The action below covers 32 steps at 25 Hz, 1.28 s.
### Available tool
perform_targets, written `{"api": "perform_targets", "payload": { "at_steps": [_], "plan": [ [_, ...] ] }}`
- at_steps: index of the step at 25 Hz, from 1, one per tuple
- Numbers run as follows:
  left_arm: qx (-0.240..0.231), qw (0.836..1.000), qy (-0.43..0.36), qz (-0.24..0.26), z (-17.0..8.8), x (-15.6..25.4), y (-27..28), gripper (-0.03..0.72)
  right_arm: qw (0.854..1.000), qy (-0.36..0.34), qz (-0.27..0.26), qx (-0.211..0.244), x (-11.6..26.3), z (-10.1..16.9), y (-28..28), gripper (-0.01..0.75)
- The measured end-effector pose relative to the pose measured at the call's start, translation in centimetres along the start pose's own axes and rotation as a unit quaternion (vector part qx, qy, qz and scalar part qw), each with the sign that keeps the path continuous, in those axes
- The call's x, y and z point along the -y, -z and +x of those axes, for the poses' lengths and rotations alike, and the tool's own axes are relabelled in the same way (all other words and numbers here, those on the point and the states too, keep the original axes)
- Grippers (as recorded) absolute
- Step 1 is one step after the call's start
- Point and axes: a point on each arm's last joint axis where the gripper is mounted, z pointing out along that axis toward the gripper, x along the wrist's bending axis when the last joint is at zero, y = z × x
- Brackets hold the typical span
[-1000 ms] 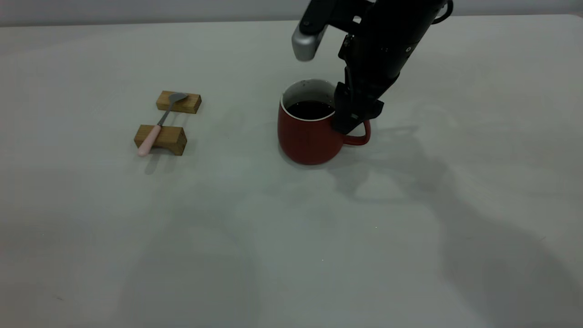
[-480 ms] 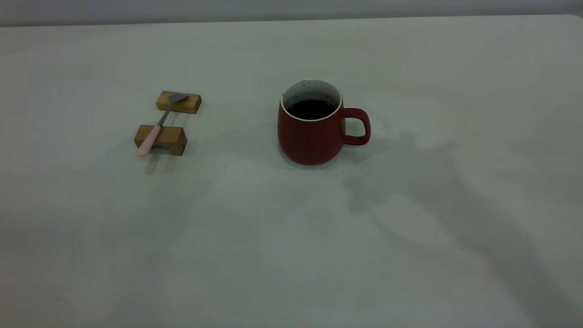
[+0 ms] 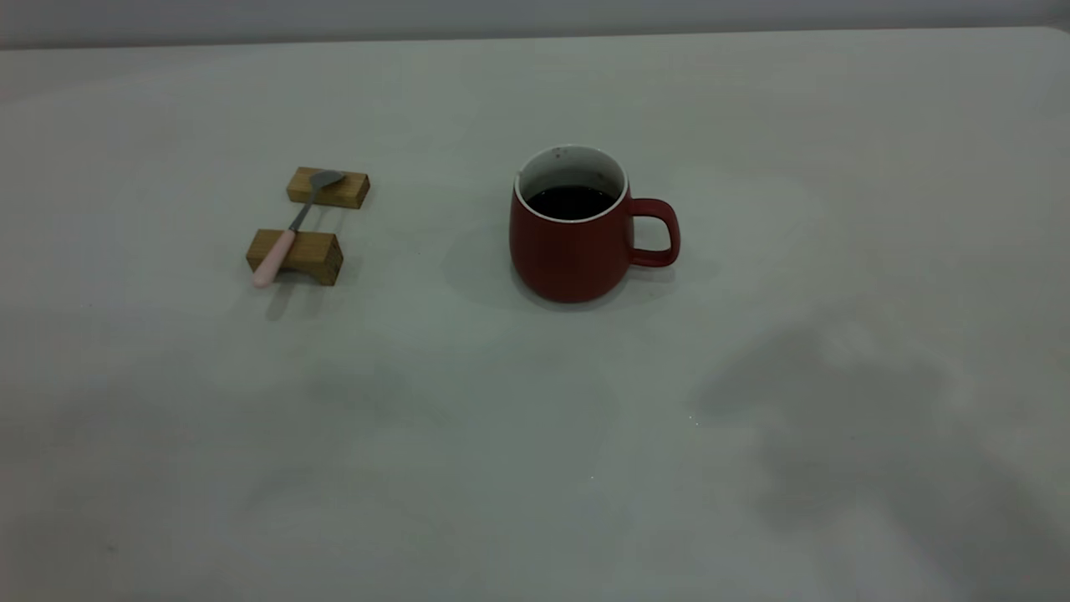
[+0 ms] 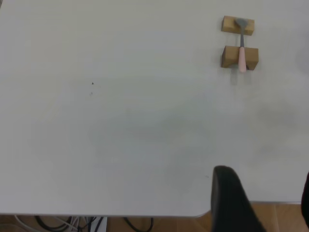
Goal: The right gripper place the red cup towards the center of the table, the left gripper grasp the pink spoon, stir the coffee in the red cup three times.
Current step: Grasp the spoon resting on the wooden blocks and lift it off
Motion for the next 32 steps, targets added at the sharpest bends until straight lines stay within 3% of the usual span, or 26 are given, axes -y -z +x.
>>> {"api": "perform_targets", "payload": {
  "at_steps": [7,11,18,25,32],
  "plan": [
    [0.000,1.000,0.000,0.000,0.0,0.0,0.0,0.432,0.999,-0.045,0.005,0.019,8.6,1.8,1.5,0.591],
    [0.000,1.000,0.000,0.000,0.0,0.0,0.0,0.432,0.993,-0.109,-0.009,0.040,14.5,2.4,1.6,0.591],
    [0.000,1.000,0.000,0.000,0.0,0.0,0.0,0.432,0.973,-0.159,-0.130,0.104,21.9,4.1,1.4,0.591],
    [0.000,1.000,0.000,0.000,0.0,0.0,0.0,0.432,0.943,-0.195,-0.212,0.168,25.5,5.5,0.7,0.591],
    [0.000,1.000,0.000,0.000,0.0,0.0,0.0,0.432,0.929,-0.213,-0.226,0.202,26.2,5.8,0.7,0.591]
  ]
}}
